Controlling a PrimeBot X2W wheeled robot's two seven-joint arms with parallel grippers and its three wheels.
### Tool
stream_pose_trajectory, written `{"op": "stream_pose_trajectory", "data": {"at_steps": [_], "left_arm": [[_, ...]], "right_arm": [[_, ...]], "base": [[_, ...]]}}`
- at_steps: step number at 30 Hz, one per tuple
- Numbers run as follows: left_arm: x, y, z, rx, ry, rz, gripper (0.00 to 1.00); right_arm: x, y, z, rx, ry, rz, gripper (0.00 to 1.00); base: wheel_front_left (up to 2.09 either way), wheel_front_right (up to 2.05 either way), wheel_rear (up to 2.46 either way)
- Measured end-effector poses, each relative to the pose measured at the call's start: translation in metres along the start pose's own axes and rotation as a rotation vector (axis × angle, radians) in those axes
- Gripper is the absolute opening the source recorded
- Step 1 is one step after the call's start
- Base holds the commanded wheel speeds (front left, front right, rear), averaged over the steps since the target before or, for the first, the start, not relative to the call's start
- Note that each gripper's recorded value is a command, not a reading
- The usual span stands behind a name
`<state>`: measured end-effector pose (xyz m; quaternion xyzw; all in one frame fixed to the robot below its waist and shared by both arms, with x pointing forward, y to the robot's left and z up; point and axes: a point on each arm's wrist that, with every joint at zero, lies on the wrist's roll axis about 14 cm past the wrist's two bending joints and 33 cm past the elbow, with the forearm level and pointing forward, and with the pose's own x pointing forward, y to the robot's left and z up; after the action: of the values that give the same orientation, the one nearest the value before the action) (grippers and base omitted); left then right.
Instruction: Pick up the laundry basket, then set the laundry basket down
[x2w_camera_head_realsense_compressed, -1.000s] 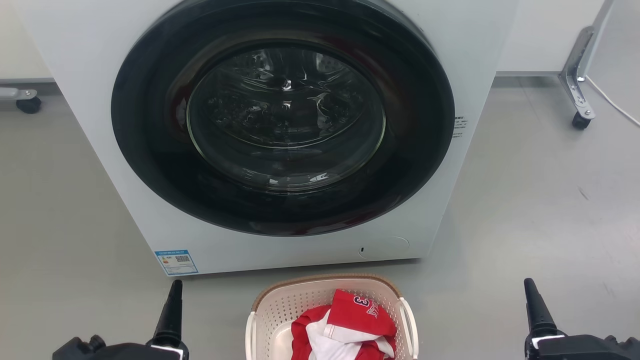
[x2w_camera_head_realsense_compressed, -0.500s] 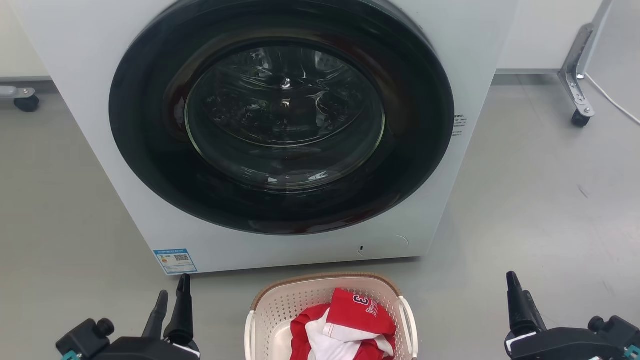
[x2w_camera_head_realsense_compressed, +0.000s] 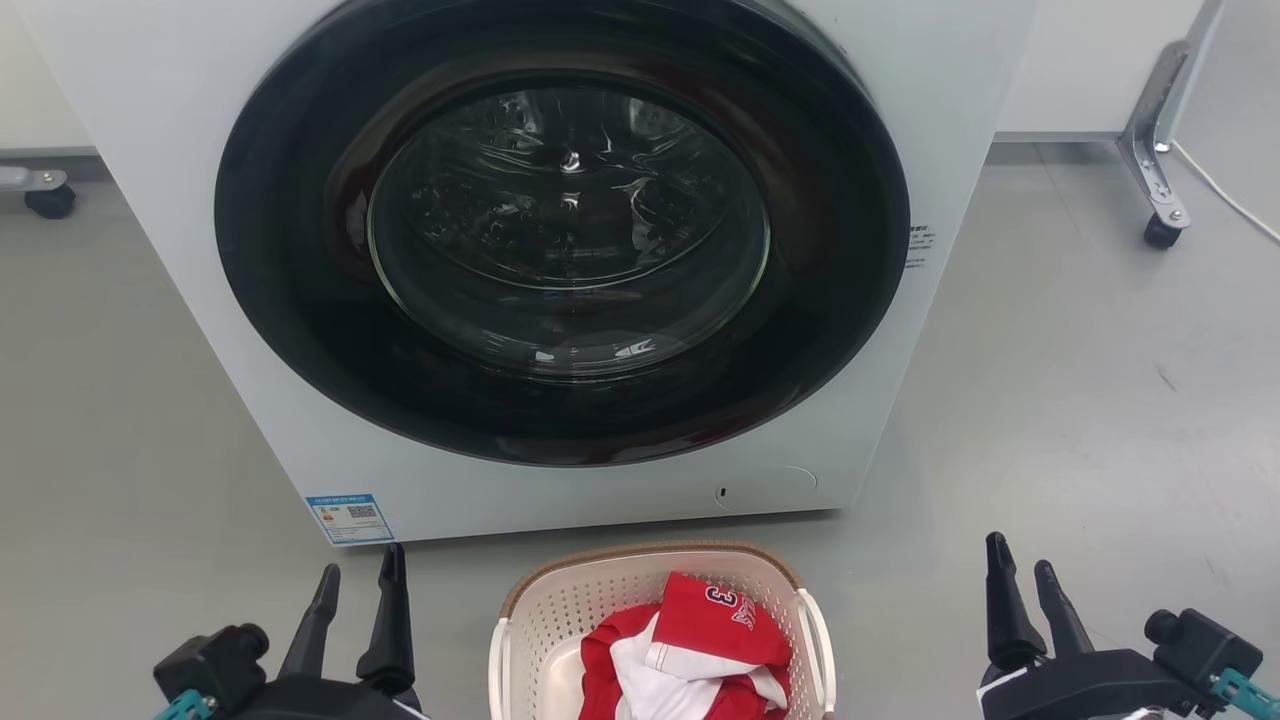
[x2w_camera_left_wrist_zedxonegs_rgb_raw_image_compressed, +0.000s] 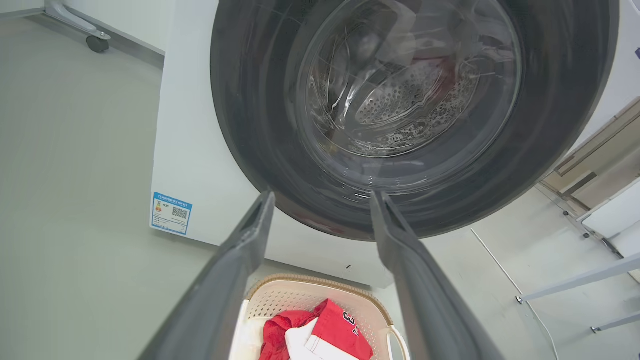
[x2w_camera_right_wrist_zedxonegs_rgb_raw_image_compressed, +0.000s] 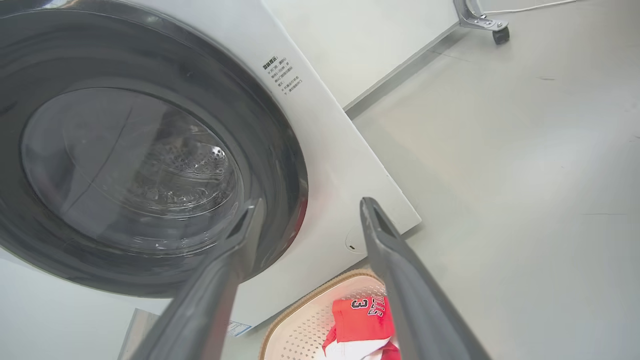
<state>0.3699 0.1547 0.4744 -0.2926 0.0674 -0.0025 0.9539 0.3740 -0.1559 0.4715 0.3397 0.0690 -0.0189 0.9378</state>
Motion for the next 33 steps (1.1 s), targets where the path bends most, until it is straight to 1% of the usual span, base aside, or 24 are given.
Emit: {"op": "stream_pose_trajectory", "data": {"at_steps": [23,33], "left_arm": [[-0.001,-0.026,0.007,0.385,-0.096,-0.076,1.0],[-0.003,-0.042,0.012,0.555,-0.167,-0.121,1.0]], "right_arm": [[0.0,0.029,0.008,-0.357,-0.102,0.081,1.0],[-0.002,0.046,0.01,-0.523,-0.161,0.129,1.0]], "base": [[0.0,0.0,0.0],[0.0,0.0,0.0]]}}
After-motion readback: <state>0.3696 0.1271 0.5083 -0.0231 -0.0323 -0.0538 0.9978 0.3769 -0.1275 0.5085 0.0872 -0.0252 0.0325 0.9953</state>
